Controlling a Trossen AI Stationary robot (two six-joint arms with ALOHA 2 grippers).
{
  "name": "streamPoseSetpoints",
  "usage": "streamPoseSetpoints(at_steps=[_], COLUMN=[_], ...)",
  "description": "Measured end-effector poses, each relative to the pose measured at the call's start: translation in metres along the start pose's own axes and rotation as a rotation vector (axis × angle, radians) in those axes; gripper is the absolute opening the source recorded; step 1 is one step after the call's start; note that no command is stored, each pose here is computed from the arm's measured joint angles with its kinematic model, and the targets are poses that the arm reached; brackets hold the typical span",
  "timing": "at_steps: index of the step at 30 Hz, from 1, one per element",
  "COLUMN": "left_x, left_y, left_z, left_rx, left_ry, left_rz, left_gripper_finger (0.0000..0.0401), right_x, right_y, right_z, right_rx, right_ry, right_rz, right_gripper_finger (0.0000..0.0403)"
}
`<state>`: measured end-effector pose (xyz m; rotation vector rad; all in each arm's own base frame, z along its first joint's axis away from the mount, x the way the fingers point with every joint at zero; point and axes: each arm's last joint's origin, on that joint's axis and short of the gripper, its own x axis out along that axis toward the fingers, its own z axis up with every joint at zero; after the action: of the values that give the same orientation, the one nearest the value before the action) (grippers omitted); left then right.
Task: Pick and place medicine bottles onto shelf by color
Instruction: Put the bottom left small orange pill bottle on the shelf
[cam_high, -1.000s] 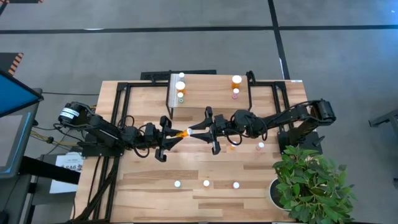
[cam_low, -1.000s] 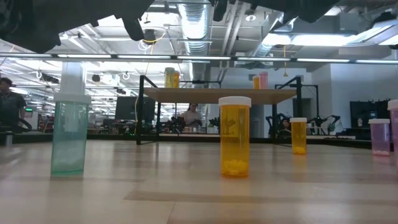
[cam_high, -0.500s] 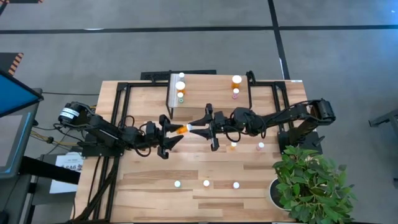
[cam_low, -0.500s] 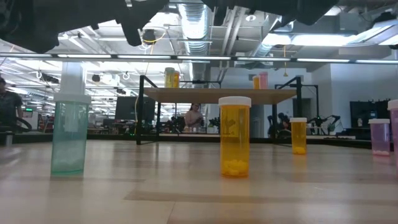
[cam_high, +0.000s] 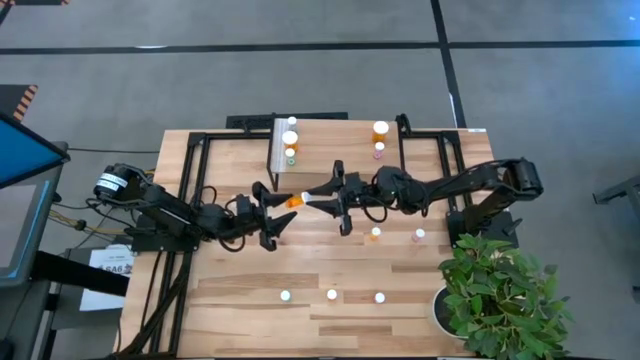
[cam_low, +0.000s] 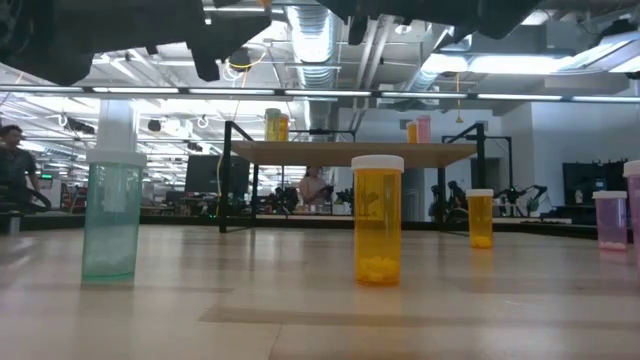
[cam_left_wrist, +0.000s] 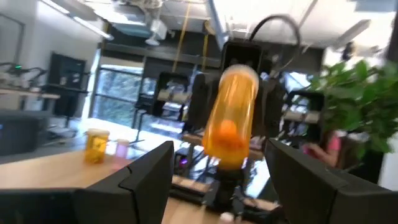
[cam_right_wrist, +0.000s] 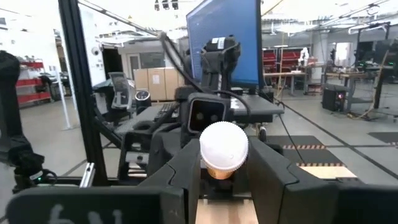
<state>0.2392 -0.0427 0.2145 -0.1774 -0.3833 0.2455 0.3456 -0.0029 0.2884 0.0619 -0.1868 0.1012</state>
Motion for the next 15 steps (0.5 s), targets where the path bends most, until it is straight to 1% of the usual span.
streamPoseSetpoints(at_steps=[9, 12, 15], left_x=[-0.002, -0.004, -0.007], left_y=[0.000, 0.000, 0.001], left_z=[-0.005, -0.004, -0.002], left_rx=[0.082, 0.106, 0.114], left_ry=[0.045, 0.086, 0.175], left_rz=[0.110, 0.126, 0.146], left_gripper_finger=[0.0241, 0.0241, 0.0241], right_x=[-0.011, -0.017, -0.024], right_y=[-0.015, -0.024, -0.036], right_z=[0.014, 0.020, 0.027], right_rx=[-0.028, -0.039, -0.043], right_ry=[0.037, 0.058, 0.077], right_rz=[-0.059, -0.092, -0.138], right_gripper_finger=[0.0123, 0.0123, 0.0123])
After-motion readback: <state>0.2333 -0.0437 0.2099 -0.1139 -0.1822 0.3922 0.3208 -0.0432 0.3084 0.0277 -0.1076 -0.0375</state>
